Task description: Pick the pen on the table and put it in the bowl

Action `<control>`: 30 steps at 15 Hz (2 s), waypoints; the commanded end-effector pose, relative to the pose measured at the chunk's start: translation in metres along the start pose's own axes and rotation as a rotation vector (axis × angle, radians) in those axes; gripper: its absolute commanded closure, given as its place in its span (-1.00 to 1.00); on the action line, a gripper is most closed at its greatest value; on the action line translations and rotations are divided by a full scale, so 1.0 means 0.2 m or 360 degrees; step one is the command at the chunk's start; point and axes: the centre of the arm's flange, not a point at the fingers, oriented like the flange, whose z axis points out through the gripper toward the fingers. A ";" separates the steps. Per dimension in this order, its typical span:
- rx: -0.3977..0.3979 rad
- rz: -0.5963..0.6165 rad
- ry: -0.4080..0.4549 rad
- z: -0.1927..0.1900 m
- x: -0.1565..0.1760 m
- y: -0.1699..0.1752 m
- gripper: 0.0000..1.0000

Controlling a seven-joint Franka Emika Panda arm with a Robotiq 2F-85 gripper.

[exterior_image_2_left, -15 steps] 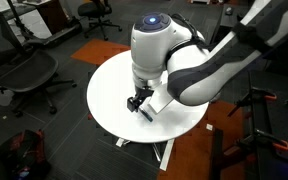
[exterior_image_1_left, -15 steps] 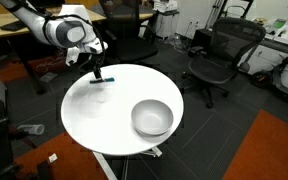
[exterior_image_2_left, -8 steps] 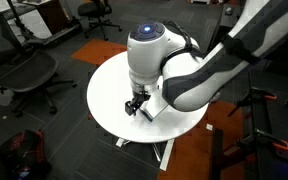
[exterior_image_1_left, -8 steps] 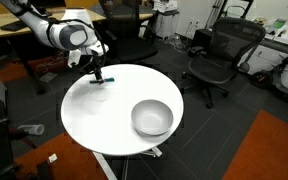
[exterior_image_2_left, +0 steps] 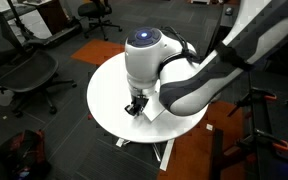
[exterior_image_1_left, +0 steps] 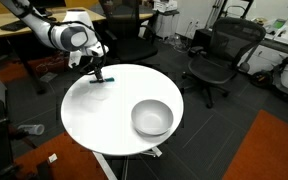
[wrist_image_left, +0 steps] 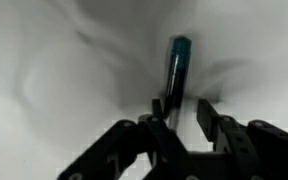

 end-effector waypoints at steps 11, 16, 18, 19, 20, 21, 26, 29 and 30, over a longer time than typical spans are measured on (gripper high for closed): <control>0.0020 -0.0002 -0.0029 -0.37 -0.02 0.01 0.91; -0.0014 0.0038 -0.0009 -0.67 0.00 0.11 0.91; -0.0032 0.0066 -0.0002 -0.76 0.01 0.17 0.91; -0.0042 0.0080 0.0004 -0.81 0.02 0.20 0.91; -0.0054 0.0095 0.0010 -0.84 0.02 0.24 0.91; -0.0062 0.0113 0.0020 -0.88 0.04 0.28 0.91; -0.0082 0.0181 0.0072 -1.02 0.11 0.52 0.91; -0.0082 0.0221 0.0110 -1.10 0.16 0.67 0.91; -0.0077 0.0234 0.0123 -1.13 0.18 0.72 0.91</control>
